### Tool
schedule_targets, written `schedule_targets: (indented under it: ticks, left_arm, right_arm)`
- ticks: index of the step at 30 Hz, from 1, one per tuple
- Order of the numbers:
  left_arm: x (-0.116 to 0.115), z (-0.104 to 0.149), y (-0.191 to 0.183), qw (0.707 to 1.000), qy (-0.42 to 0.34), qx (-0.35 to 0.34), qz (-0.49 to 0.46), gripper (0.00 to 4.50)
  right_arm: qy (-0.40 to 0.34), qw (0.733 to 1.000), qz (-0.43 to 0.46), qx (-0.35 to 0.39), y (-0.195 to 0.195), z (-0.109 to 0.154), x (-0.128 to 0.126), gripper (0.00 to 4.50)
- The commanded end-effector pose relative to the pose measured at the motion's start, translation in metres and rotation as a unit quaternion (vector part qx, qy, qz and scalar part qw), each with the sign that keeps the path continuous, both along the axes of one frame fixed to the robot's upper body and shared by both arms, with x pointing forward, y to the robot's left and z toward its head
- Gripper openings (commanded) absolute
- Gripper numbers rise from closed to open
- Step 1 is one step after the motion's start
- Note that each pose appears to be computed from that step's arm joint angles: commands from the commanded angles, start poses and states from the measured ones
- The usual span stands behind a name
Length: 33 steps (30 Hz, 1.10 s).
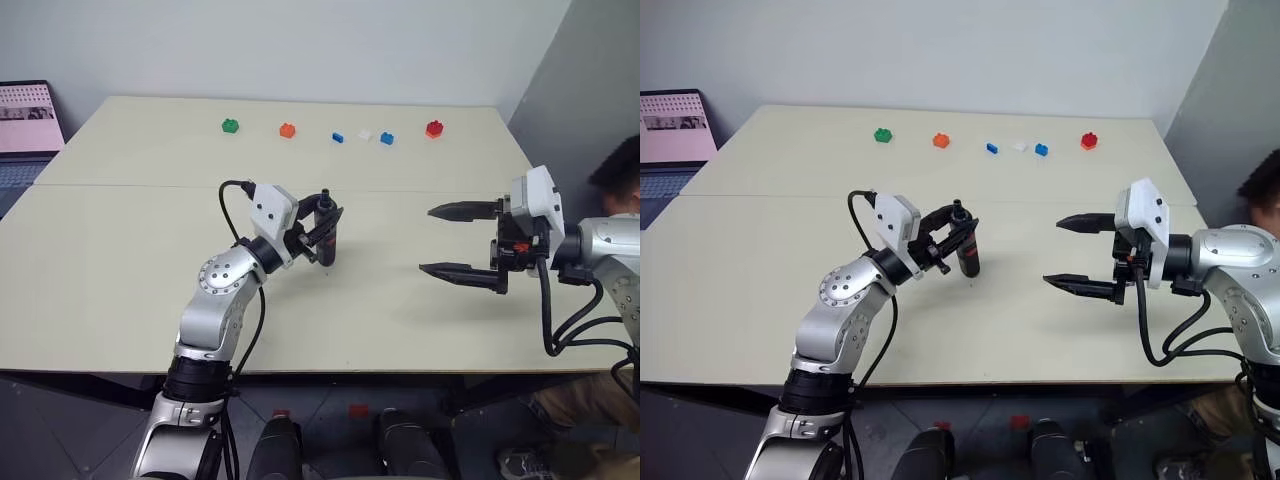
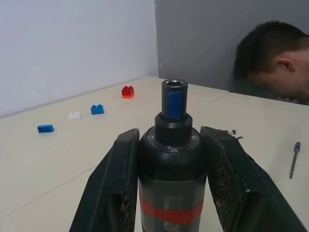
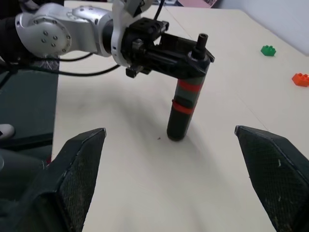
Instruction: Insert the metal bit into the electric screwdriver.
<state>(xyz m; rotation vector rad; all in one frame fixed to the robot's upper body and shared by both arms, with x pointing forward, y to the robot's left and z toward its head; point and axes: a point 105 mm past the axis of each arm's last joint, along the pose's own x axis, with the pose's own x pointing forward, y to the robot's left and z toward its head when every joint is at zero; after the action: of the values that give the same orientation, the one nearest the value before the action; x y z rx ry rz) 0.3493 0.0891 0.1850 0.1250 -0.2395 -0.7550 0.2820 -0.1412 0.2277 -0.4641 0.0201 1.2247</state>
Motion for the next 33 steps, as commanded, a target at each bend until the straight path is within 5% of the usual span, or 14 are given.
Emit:
schedule_targets:
  ticks: [1, 9, 15, 25, 33]
  left_arm:
    - [0.002, -0.008, 0.006, 1.000, 0.007, 0.020, 0.019, 1.63]
    - [0.003, -0.009, 0.008, 0.999, 0.007, 0.020, 0.031, 1.63]
    - [0.004, -0.009, 0.012, 0.999, 0.005, 0.017, 0.043, 1.63]
    - [0.003, -0.008, 0.019, 0.998, 0.006, 0.015, 0.059, 1.63]
    - [0.003, -0.009, 0.022, 0.998, 0.007, 0.016, 0.066, 1.63]
  right_arm:
    - [-0.008, 0.997, -0.017, -0.080, -0.017, -0.005, 0.014, 4.50]
    - [0.033, 0.934, 0.001, -0.357, -0.069, -0.050, 0.053, 4.50]
    - [0.066, 0.897, 0.025, -0.437, -0.080, -0.075, 0.078, 4.50]
    - [0.092, 0.881, 0.019, -0.463, -0.080, -0.099, 0.099, 4.50]
    - [0.116, 0.879, 0.012, -0.462, -0.076, -0.102, 0.102, 2.77]
